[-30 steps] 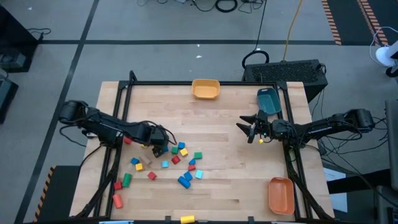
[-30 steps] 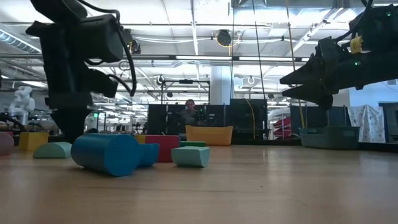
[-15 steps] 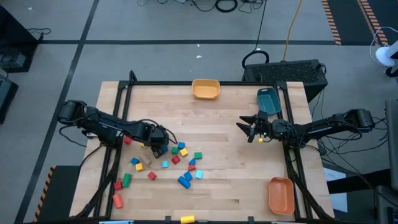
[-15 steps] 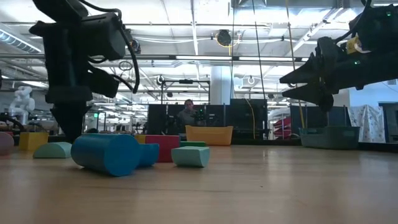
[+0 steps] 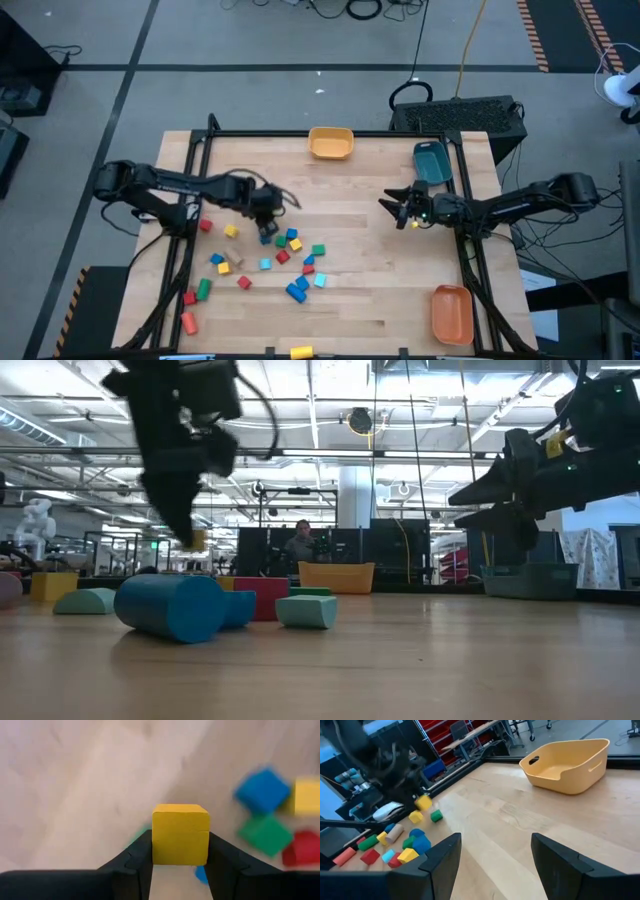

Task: Sort blocks by size
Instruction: Put the yellow square block into the yellow bin

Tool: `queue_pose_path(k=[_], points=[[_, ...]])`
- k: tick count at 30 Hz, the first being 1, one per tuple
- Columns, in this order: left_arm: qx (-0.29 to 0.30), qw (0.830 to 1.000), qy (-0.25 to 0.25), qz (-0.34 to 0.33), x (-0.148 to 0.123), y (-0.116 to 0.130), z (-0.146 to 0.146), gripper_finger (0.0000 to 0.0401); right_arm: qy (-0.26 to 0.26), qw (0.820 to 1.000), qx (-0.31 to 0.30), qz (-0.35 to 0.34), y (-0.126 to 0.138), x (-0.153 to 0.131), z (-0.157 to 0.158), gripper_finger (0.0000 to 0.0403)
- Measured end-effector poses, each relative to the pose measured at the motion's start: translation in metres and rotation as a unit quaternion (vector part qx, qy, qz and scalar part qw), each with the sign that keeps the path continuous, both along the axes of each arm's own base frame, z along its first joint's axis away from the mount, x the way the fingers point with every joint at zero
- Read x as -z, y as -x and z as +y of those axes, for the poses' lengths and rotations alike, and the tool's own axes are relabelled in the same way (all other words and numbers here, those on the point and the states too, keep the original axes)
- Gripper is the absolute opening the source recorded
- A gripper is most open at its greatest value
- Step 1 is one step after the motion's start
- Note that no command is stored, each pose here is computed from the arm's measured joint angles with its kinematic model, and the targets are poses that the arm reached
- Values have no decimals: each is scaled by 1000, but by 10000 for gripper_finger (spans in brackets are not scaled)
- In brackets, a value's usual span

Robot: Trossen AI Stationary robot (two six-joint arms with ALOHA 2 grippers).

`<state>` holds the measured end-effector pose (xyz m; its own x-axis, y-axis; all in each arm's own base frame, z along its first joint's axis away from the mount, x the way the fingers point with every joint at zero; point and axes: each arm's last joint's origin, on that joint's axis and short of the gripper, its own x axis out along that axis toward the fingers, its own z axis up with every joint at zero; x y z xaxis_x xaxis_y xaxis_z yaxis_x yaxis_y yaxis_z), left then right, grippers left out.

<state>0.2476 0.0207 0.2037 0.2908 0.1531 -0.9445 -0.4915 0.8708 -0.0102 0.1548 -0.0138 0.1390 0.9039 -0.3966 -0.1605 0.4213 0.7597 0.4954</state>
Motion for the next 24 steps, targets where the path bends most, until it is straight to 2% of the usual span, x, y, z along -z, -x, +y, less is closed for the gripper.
queue_pose_path(k=[5,10,16,20,24], points=[[2,998,-40,-39,-21,-14,39,138,-7,1000,-1,8,-7,1,1,228],[-9,995,-79,-65,-28,-27,84,138,1,1000,-17,24,-23,-3,5,228],[-4,987,-121,-109,-16,-54,135,138,41,998,-18,42,-44,-11,8,228],[2,981,-124,-152,-8,-76,164,138,59,997,-9,42,-51,-17,8,228],[5,978,-134,-158,-4,-94,188,138,62,997,-8,42,-52,-18,8,228]])
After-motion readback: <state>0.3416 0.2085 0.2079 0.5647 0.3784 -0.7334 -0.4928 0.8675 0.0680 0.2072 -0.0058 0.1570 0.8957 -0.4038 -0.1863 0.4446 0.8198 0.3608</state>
